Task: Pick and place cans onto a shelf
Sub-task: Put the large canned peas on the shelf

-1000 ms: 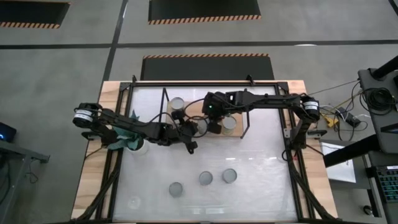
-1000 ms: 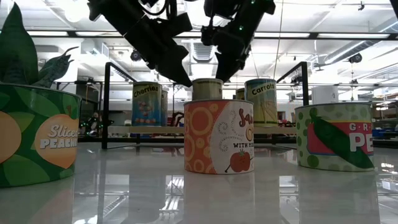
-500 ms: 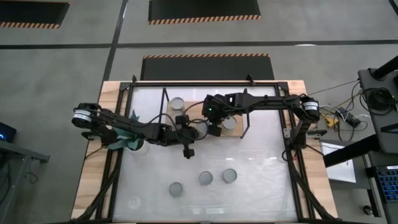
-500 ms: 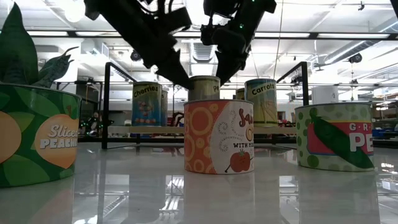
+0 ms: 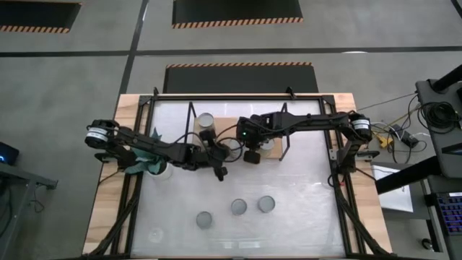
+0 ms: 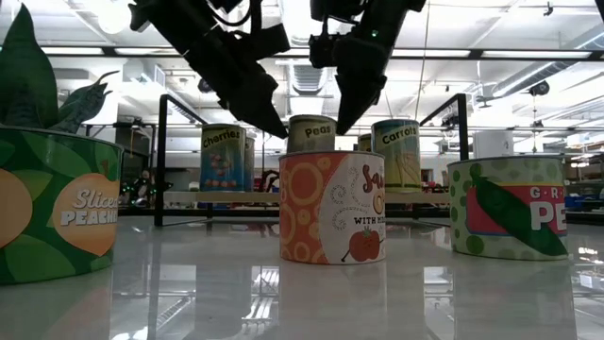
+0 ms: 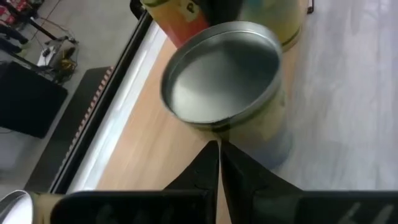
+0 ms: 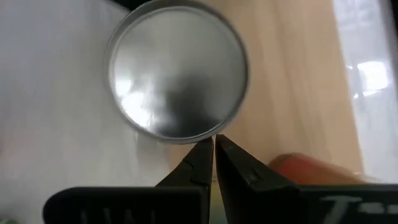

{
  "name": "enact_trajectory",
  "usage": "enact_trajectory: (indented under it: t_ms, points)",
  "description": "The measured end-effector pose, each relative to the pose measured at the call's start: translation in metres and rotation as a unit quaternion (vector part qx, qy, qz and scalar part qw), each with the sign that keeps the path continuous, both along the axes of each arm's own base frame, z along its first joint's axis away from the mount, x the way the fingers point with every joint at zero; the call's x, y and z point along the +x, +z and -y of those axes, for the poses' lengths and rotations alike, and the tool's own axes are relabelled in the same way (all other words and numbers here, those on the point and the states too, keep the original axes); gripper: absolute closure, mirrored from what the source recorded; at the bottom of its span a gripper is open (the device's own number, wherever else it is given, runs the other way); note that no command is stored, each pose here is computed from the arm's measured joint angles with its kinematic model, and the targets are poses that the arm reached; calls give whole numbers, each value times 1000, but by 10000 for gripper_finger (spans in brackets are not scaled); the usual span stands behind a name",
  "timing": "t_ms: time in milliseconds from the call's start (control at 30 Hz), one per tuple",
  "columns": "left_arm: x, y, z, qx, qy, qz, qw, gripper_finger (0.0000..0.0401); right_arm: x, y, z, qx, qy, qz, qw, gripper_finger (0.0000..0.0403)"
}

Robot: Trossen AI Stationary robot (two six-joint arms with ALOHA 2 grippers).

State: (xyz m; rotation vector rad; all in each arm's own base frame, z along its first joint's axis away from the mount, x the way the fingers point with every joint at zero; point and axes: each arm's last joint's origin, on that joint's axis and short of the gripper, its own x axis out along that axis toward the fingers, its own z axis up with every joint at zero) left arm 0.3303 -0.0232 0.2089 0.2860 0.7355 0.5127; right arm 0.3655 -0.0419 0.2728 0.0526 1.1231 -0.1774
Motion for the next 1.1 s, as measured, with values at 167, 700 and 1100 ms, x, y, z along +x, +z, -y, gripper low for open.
enact_trajectory:
  t_ms: [167,700,1100]
  points:
    - [0,1,-2,17,23,7,1000,401,-1,-1,-7,3,1,-7,1000,390]
    - [-9,15,10,22,6,4,1000,401,-13,23,-6,-21,-26,23,999,390]
    - [-74,89,47,41,-38,123,991,401,14,24,-12,-50,22,125,991,390]
